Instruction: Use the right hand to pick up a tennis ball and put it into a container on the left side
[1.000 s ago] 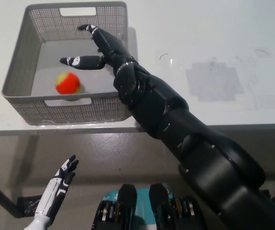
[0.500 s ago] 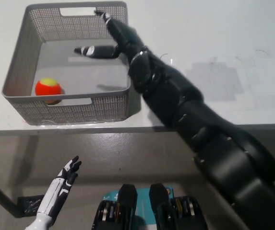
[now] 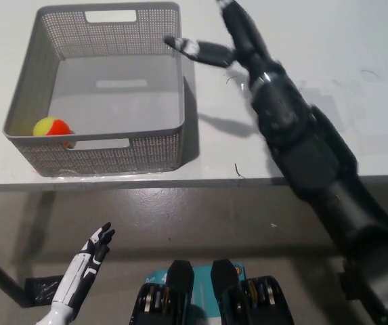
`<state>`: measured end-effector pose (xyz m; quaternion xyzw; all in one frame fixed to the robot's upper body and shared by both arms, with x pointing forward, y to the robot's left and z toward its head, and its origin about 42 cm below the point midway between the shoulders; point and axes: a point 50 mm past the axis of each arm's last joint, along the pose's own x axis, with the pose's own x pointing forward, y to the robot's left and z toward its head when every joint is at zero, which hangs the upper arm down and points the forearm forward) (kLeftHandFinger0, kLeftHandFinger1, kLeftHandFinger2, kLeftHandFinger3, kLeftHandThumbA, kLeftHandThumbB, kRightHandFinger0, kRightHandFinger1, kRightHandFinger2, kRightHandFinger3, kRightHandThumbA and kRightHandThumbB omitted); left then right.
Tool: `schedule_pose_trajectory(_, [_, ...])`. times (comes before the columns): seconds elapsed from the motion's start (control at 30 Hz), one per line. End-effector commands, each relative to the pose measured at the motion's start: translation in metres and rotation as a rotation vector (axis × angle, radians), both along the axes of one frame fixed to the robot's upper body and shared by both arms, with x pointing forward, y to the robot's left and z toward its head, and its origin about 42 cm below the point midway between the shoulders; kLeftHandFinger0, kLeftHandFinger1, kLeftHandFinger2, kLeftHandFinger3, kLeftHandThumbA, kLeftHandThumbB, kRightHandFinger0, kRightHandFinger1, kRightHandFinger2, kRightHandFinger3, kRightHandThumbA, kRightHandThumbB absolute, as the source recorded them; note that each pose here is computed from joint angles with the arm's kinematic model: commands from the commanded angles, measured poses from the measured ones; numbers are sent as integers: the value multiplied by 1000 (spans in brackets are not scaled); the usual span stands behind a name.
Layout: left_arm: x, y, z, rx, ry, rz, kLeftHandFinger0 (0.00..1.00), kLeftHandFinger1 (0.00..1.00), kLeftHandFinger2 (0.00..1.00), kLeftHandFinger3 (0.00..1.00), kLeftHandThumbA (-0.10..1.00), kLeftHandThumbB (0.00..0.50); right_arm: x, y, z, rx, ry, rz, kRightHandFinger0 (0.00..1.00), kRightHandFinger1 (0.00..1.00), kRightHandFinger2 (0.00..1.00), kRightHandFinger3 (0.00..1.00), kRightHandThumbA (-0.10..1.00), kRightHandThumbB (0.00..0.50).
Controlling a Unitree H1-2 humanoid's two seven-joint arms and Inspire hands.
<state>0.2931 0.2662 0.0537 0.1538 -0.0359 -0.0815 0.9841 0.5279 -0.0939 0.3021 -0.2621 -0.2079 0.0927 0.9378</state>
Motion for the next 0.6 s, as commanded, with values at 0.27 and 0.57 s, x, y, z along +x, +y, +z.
schedule_pose_trajectory(0.27, [-7,4,5,25,-42,-31,1000,1000,1000,1000,1000,314,-190,-148,-39,199,-312,-101,1000,1000,1000,1000,1000,371])
schedule_pose_trajectory(0.57, [-16,5,-5,16,-26,-21,1000,1000,1000,1000,1000,339,-213,-153,-151,232,-24,-124,1000,1000,1000,1000,986,321])
